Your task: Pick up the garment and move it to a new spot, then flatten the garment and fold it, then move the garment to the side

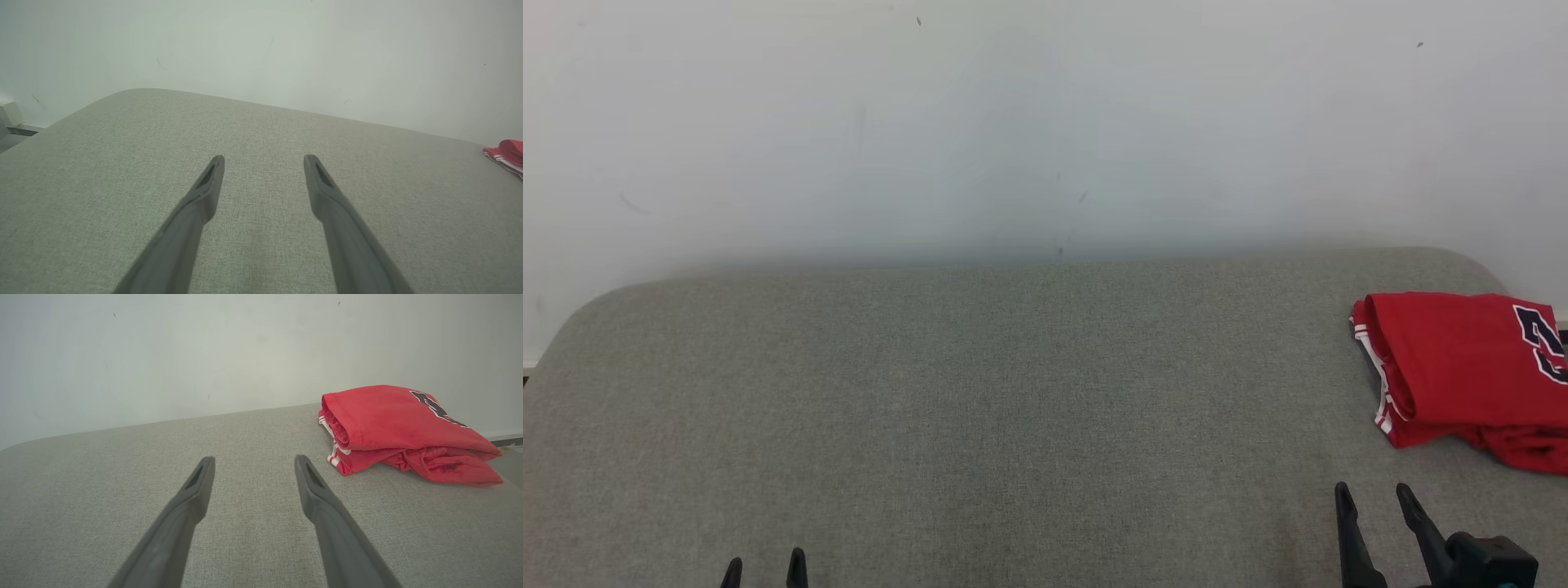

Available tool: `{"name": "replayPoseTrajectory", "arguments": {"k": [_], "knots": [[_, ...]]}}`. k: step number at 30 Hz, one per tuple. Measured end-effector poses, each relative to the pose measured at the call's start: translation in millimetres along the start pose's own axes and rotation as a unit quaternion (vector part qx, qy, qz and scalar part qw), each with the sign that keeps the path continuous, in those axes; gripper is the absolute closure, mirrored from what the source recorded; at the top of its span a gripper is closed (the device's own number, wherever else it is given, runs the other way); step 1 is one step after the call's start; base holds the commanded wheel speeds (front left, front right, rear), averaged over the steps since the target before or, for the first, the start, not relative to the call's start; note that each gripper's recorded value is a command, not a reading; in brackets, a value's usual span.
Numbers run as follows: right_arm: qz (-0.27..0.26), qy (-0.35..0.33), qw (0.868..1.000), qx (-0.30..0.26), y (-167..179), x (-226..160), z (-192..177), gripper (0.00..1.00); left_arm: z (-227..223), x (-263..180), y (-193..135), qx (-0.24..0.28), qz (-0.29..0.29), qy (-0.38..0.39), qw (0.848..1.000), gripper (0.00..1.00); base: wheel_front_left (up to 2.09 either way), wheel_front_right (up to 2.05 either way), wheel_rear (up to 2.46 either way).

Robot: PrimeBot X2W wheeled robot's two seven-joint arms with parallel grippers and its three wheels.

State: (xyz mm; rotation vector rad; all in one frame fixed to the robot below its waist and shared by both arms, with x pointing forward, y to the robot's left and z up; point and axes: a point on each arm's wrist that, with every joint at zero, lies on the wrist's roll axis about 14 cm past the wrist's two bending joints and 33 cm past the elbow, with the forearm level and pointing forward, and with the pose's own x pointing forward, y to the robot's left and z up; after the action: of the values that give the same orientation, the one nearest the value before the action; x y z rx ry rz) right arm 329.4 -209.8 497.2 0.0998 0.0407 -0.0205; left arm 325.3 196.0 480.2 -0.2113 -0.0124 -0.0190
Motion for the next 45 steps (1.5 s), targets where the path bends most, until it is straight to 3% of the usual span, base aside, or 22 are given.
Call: {"name": "replayPoseTrajectory", "arguments": {"k": [6, 7, 13, 26, 45], "knots": [[0.003, 0.001, 1.000, 0.001, 2, 1, -1, 0.00, 0, 0, 1, -0.001, 0.002, -0.001, 1.000, 0.00, 0.00, 0.00, 0.00], [0.003, 0.004, 1.000, 0.001, 2, 0, -3, 1.00, -1, 0, 1, -0.002, 0.002, 0.002, 1.000, 1.00, 0.00, 0.00, 0.00], [-0.006, 0.041, 0.999, 0.021, -1, -6, -26, 1.00, -22, -9, 4, -0.022, 0.015, 0.038, 0.999, 1.00, 0.00, 0.00, 0.00], [-0.014, 0.029, 0.990, 0.135, -2, 0, -21, 1.00, -22, -2, 10, -0.123, 0.041, 0.046, 0.991, 1.00, 0.00, 0.00, 0.00], [-0.017, 0.015, 0.959, 0.283, 0, 8, -14, 1.00, -13, 15, 12, -0.261, 0.056, 0.039, 0.963, 1.00, 0.00, 0.00, 0.00]]}}
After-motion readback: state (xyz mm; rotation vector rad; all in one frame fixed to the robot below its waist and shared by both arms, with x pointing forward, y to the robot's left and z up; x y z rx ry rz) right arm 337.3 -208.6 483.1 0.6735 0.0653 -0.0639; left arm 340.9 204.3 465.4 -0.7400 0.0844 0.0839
